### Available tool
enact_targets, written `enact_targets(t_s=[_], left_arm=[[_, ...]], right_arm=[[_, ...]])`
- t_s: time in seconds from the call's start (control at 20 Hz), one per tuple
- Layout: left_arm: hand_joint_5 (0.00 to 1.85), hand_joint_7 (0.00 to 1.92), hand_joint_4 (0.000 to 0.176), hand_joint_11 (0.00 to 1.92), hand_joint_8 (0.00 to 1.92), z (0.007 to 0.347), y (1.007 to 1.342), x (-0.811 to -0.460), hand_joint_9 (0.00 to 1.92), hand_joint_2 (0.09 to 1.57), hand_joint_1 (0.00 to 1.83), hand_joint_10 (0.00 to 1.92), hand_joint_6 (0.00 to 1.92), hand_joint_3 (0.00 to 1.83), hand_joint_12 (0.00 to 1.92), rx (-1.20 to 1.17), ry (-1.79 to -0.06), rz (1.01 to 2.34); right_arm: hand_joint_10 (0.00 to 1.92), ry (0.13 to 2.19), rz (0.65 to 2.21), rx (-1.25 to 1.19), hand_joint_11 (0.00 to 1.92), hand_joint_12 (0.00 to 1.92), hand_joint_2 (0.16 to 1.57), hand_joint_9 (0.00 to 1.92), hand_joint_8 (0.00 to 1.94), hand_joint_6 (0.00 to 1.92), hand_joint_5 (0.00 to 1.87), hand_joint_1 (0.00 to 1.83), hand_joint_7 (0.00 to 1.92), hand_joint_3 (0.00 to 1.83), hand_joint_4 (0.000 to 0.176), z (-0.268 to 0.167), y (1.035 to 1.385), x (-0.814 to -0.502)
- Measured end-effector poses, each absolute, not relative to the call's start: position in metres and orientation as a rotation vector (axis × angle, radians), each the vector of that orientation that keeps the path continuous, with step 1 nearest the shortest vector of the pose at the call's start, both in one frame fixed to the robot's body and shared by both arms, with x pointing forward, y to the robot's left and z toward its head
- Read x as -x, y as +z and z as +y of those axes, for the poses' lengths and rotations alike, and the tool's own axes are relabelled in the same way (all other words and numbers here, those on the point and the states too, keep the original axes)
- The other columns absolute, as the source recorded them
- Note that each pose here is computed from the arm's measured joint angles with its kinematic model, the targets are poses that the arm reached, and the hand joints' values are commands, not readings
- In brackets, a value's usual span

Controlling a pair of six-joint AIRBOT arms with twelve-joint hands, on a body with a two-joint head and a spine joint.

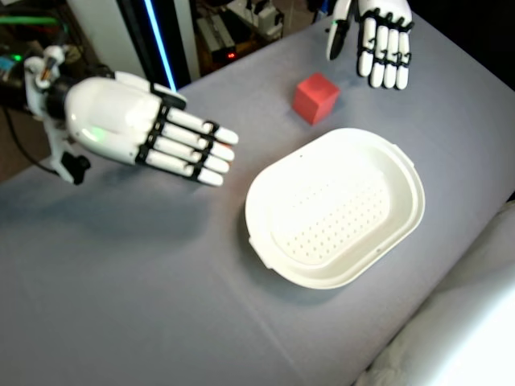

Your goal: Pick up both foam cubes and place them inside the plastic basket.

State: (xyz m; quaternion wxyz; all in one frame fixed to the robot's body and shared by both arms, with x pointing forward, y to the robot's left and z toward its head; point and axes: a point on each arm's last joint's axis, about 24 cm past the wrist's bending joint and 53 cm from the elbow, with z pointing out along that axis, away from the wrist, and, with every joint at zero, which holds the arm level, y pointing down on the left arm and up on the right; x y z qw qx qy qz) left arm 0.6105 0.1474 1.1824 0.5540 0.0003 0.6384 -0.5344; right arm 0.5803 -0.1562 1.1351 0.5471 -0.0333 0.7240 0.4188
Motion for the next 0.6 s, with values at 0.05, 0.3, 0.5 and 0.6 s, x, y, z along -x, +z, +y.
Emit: enact_targets(t_s=[0.05, 0.3, 0.5, 0.6], left_arm=[[0.00, 0.00, 0.087, 0.00, 0.00, 0.147, 1.182, -0.610, 0.00, 1.18, 0.36, 0.00, 0.00, 0.03, 0.00, 0.000, -1.265, 1.509], [0.00, 0.00, 0.052, 0.00, 0.00, 0.136, 1.177, -0.600, 0.00, 1.09, 0.44, 0.00, 0.00, 0.00, 0.00, -0.029, -1.313, 1.547], [0.00, 0.00, 0.037, 0.00, 0.00, 0.117, 1.155, -0.592, 0.00, 1.02, 0.47, 0.00, 0.00, 0.00, 0.00, -0.044, -1.361, 1.628], [0.00, 0.00, 0.030, 0.02, 0.00, 0.112, 1.143, -0.591, 0.00, 1.01, 0.53, 0.00, 0.00, 0.00, 0.01, -0.045, -1.364, 1.665]], right_arm=[[0.00, 0.993, 1.715, 0.078, 0.00, 0.00, 1.19, 0.00, 0.00, 0.00, 0.00, 0.34, 0.00, 0.02, 0.000, -0.156, 1.135, -0.580], [0.00, 1.041, 1.726, 0.097, 0.00, 0.00, 1.10, 0.00, 0.00, 0.00, 0.00, 0.49, 0.00, 0.00, 0.005, -0.148, 1.135, -0.573], [0.00, 1.070, 1.778, 0.098, 0.00, 0.00, 1.02, 0.00, 0.00, 0.00, 0.00, 0.55, 0.00, 0.00, 0.000, -0.137, 1.117, -0.568], [0.00, 1.064, 1.806, 0.099, 0.00, 0.00, 1.01, 0.00, 0.00, 0.00, 0.00, 0.60, 0.00, 0.00, 0.000, -0.135, 1.107, -0.569]])
